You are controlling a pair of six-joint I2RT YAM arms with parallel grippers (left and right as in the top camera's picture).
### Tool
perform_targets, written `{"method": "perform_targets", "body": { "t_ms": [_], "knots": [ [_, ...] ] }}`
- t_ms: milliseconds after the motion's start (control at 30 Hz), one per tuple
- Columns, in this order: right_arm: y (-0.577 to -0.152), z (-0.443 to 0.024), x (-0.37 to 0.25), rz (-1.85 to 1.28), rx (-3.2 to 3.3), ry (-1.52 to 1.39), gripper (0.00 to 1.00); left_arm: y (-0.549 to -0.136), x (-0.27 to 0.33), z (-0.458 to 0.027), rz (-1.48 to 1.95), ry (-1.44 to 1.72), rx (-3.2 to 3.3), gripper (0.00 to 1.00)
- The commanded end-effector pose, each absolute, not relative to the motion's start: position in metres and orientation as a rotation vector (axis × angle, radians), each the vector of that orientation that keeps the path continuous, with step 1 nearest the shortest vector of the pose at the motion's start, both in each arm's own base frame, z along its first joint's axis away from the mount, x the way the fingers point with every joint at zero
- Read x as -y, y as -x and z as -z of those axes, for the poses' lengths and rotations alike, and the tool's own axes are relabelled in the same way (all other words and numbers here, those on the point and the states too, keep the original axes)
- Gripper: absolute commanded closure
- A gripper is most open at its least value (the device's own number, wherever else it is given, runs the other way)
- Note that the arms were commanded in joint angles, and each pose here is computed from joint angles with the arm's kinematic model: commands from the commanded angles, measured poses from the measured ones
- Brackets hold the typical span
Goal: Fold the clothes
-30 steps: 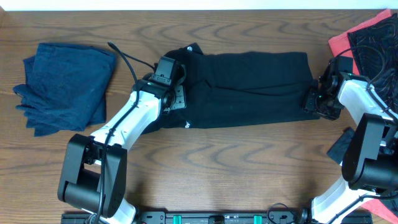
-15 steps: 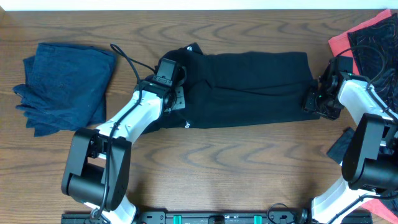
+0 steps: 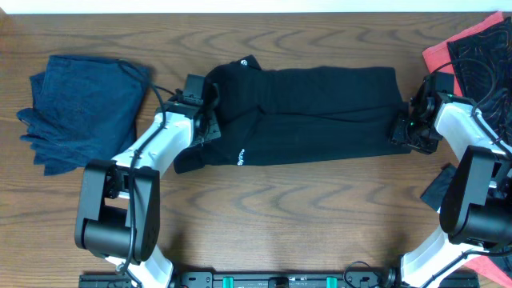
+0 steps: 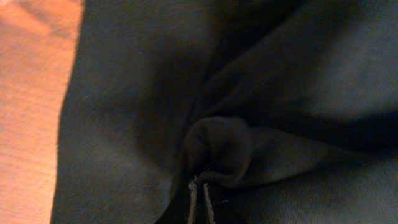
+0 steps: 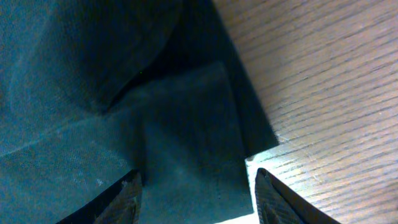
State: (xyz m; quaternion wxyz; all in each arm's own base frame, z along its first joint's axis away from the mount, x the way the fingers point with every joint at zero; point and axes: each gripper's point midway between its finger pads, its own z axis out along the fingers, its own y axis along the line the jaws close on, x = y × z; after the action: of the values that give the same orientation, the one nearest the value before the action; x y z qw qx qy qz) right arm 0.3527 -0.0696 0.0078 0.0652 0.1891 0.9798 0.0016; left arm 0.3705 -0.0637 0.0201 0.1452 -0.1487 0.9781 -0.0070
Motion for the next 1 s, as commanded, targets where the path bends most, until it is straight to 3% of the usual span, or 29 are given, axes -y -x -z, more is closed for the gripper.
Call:
{"method": "perform_targets", "body": {
  "t_ms": [0,233,700,833,967],
  "knots": [
    [-0.350,-0.003,0.066,-0.005,-2.974,-0.552,0.44,-0.366,0.050,-0.013,-0.031,0.533,-2.818,0.94],
    [-0.346,-0.002,0.066,-0.005,-2.993,-0.555,0.44,-0.354,0.043,-0.011,-0.086,0.541,-2.860,0.94],
    [-0.286,-0.004,0.068,0.136,-3.196,-0.719,0.45,-0.290,0.011,-0.010,-0.389,0.506,-3.081,0.94],
    [-0.293,-0.004,0.067,0.108,-3.169,-0.712,0.45,-0.295,0.011,-0.010,-0.380,0.478,-3.073,0.93],
    [-0.329,-0.015,0.048,-0.137,-3.040,-0.596,0.46,-0.301,0.012,-0.010,-0.363,0.480,-3.049,0.94]
  ]
}}
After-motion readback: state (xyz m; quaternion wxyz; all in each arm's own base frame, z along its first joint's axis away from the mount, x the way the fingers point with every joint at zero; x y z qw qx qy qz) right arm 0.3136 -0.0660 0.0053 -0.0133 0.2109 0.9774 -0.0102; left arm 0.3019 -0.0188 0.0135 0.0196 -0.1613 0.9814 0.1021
